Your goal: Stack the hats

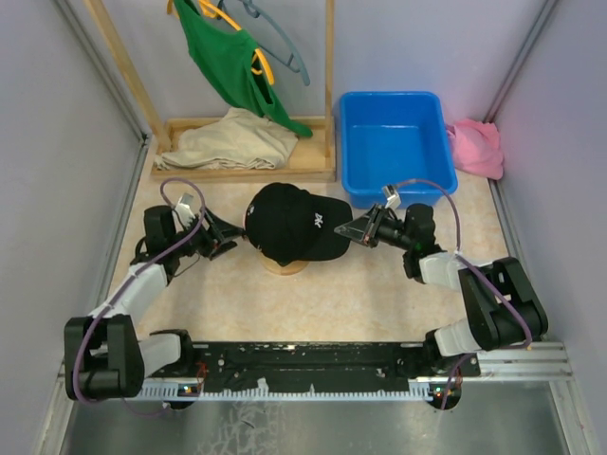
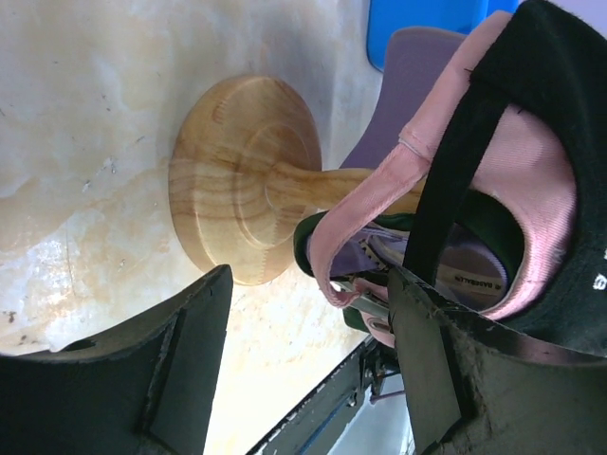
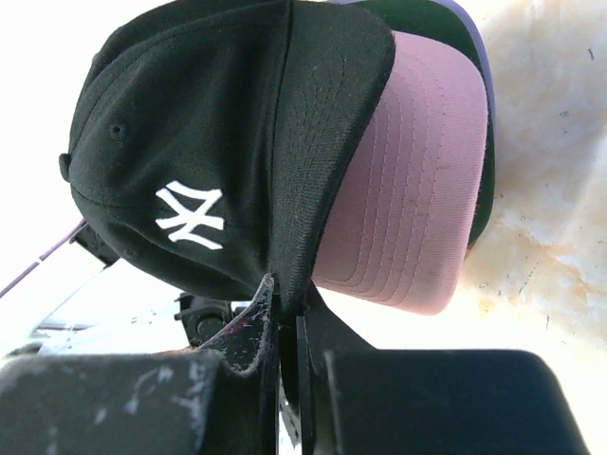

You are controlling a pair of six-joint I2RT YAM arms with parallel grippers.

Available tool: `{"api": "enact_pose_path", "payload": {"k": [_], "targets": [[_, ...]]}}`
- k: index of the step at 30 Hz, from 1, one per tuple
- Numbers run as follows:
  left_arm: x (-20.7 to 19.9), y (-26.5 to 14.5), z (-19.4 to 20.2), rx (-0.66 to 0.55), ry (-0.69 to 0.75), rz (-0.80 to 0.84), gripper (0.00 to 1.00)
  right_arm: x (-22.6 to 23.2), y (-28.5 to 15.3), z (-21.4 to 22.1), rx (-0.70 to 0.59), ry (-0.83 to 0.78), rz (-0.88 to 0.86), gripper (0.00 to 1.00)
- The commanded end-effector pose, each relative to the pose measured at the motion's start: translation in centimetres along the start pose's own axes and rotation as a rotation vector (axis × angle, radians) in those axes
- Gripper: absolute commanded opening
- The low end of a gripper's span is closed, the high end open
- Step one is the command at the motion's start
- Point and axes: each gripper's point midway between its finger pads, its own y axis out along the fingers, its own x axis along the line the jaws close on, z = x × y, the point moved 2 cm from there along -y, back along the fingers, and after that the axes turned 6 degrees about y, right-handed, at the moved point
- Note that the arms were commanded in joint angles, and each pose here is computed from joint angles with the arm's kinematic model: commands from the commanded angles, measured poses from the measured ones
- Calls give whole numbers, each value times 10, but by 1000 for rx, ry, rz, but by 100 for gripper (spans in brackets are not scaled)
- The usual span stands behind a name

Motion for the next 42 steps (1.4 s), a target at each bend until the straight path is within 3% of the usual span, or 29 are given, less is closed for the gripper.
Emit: {"api": "enact_pose_path", "payload": {"k": [1,10,18,33,42], "targets": [[-25,-8,-16,-40,58,74,73,-6,5,-4,-12,-29,54,0],[-38,-27,-30,-118,85,73,74,-5,6,-4,-6,-29,47,0],[-33,-13,-26,-44,58,139,74,-4,4,-3,-9,-31,46,0],[-36,2,-38,-53,73,168,74,-9,4,-1,-11,-19,50,0],[-41,25,-14,16,98,161,72,-10,5,-1,-10,-9,45,0]]}}
